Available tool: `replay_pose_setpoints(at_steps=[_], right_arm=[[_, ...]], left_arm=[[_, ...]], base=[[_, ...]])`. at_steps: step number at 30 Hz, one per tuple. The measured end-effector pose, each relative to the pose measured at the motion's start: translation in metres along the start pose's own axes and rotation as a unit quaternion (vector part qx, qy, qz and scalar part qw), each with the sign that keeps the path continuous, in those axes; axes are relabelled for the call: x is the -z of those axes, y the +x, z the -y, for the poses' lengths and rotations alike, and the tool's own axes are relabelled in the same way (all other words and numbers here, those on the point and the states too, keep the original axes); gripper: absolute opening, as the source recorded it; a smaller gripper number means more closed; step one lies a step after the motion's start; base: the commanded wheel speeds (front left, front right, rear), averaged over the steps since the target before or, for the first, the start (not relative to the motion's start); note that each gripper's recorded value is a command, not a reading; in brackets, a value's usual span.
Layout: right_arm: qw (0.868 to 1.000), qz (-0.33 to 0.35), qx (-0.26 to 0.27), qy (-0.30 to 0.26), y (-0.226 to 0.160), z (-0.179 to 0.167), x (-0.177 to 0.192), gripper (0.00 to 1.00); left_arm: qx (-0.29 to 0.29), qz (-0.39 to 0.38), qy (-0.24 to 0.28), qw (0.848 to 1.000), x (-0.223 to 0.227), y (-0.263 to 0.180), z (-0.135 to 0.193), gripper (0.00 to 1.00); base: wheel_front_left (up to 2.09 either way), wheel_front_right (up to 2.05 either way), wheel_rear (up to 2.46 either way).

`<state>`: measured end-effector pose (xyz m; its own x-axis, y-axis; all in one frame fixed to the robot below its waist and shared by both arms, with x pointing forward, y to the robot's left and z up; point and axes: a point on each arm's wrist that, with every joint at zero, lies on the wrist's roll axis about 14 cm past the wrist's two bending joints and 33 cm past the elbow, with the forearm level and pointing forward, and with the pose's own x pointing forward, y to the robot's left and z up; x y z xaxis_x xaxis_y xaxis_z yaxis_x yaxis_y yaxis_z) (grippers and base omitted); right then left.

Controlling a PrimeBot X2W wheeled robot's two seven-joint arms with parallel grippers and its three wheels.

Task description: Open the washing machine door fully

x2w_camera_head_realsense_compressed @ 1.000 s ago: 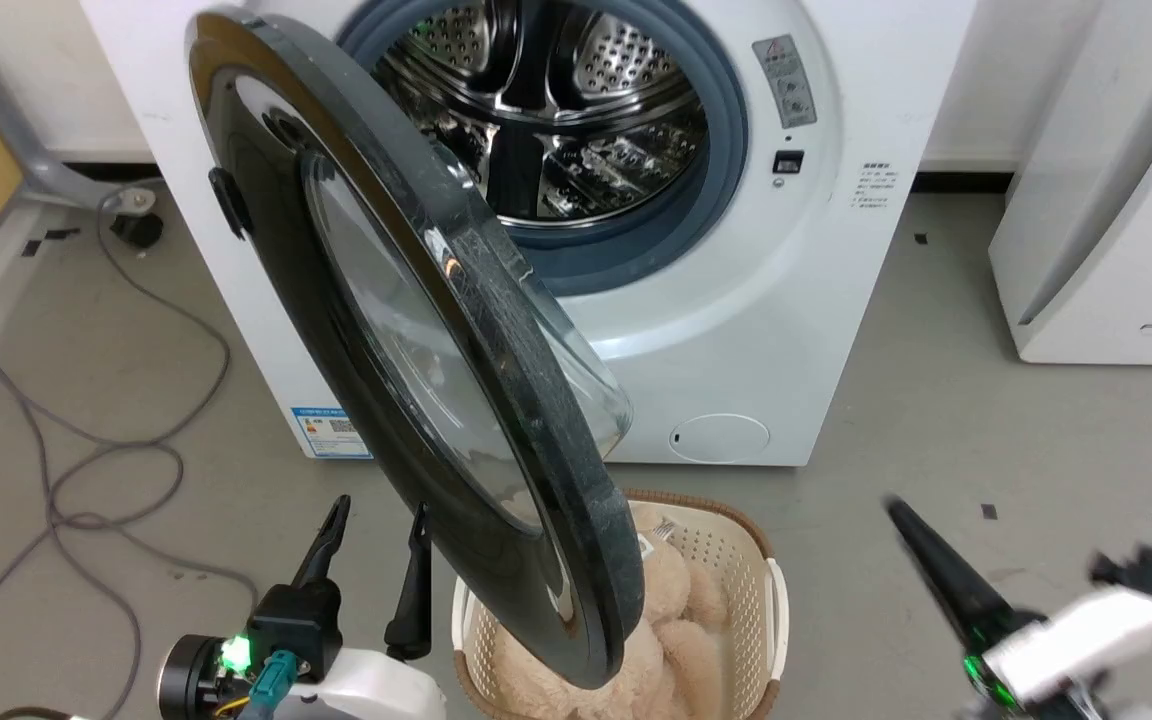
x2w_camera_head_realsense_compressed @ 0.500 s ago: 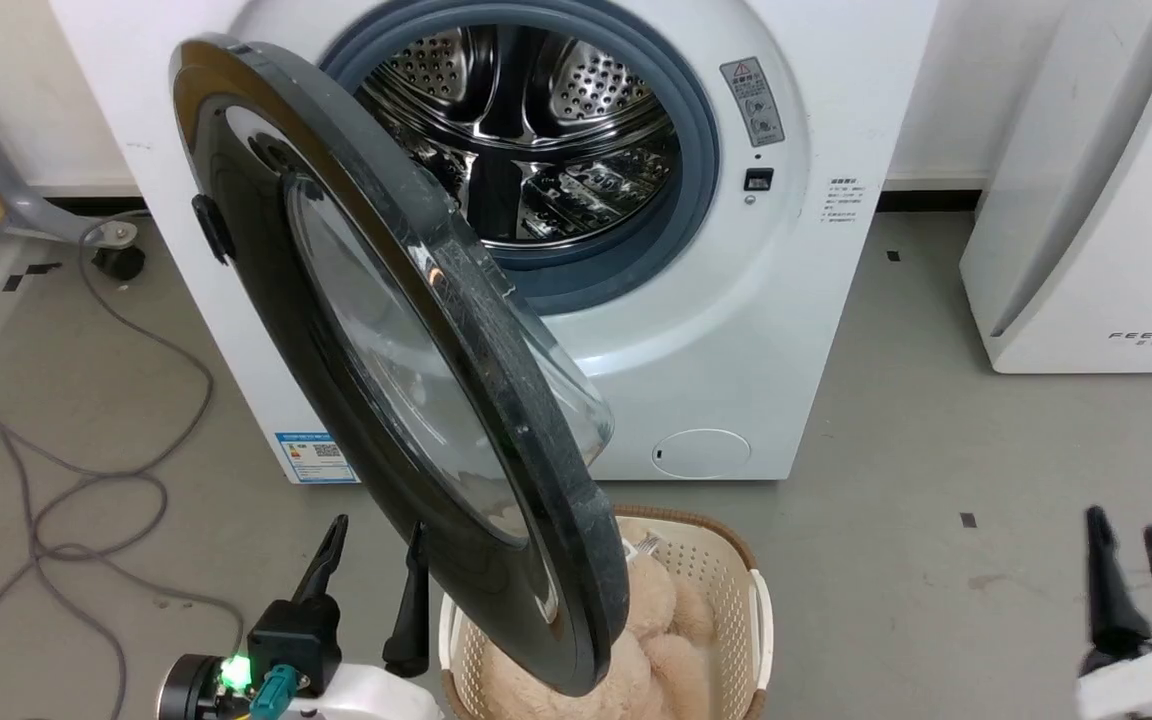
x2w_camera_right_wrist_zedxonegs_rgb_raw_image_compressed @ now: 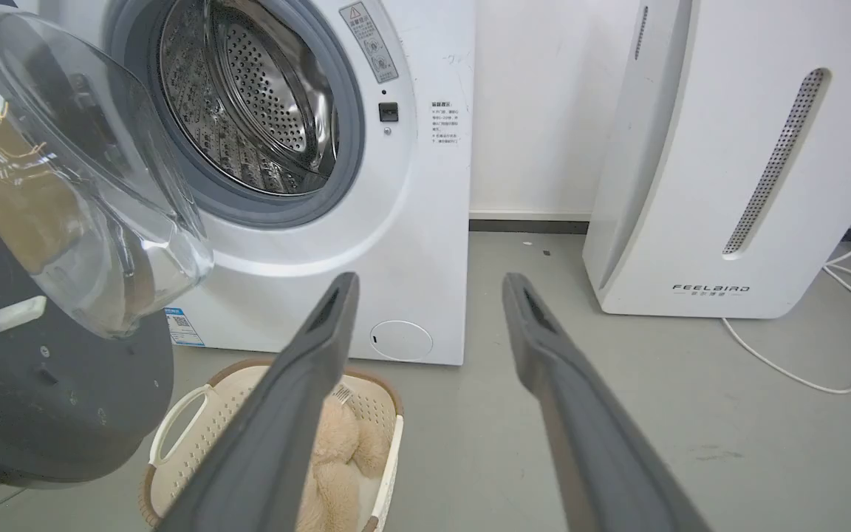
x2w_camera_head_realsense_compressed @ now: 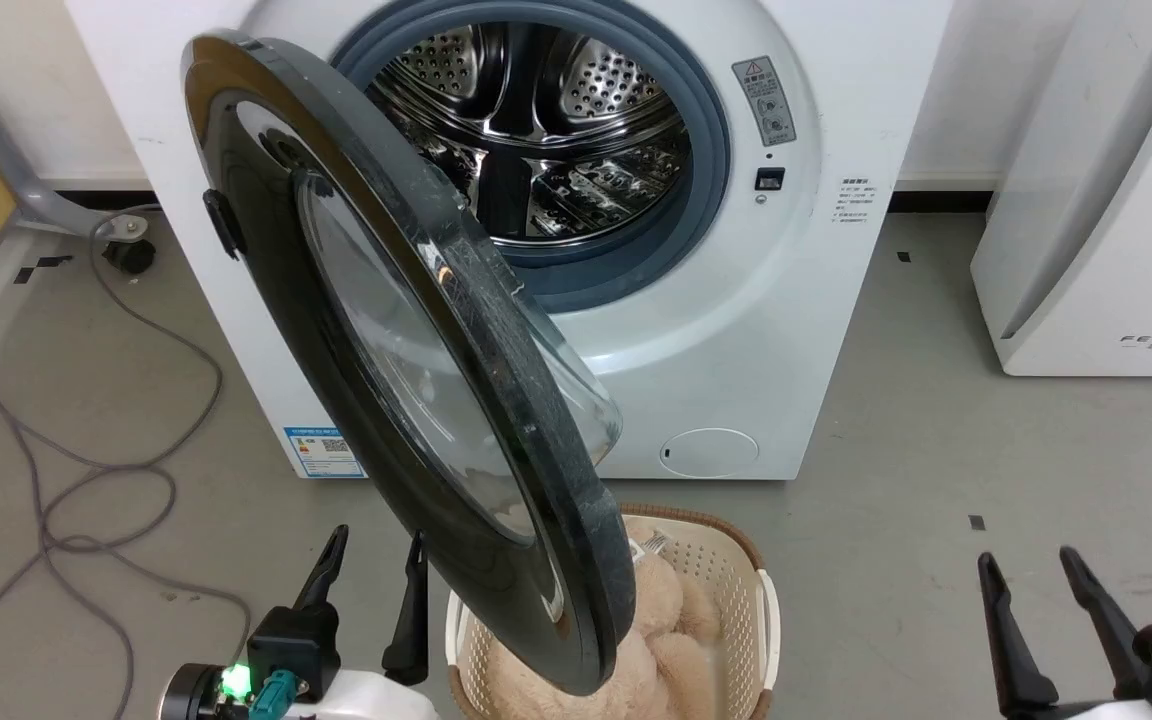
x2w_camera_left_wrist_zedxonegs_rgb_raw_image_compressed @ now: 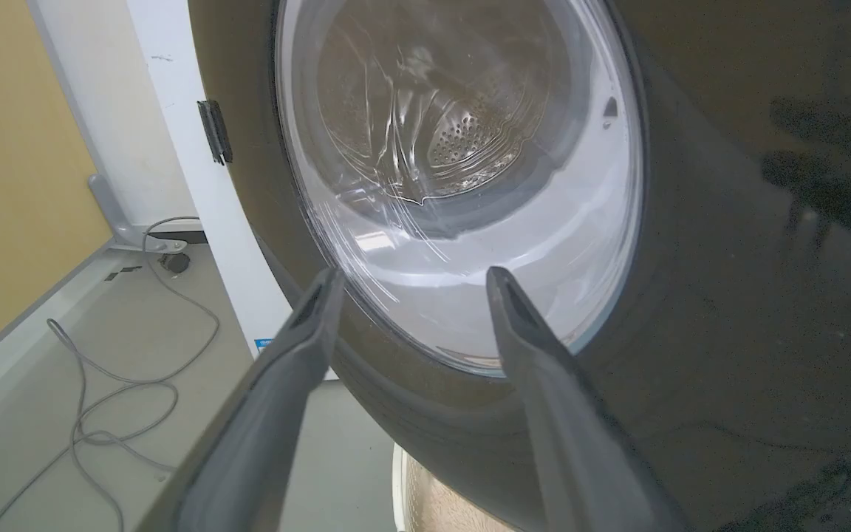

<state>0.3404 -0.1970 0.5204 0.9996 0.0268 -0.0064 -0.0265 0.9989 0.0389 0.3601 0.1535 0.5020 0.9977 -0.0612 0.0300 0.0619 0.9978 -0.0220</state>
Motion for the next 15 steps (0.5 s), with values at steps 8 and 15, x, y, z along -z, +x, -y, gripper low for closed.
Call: replay_pose_setpoints(at_steps=[8,15], right_arm=[[1.0,0.003,-0.008,0.008,-0.0019,-0.0057,-0.0037,1.0],[1.0,0.003,-0.008,0.01,-0.0001,-0.0055,-0.0033,1.0]], left_arm=[[-0.002,-0.004,-0.007,1.0,0.0031,0.0004,-0.0012,0.0],[-0.003,-0.008,-0.009,1.0,0.0061,0.0012,-0.0024,0.0]], base=[[0.0,0.0,0.0],[0.0,0.0,0.0]])
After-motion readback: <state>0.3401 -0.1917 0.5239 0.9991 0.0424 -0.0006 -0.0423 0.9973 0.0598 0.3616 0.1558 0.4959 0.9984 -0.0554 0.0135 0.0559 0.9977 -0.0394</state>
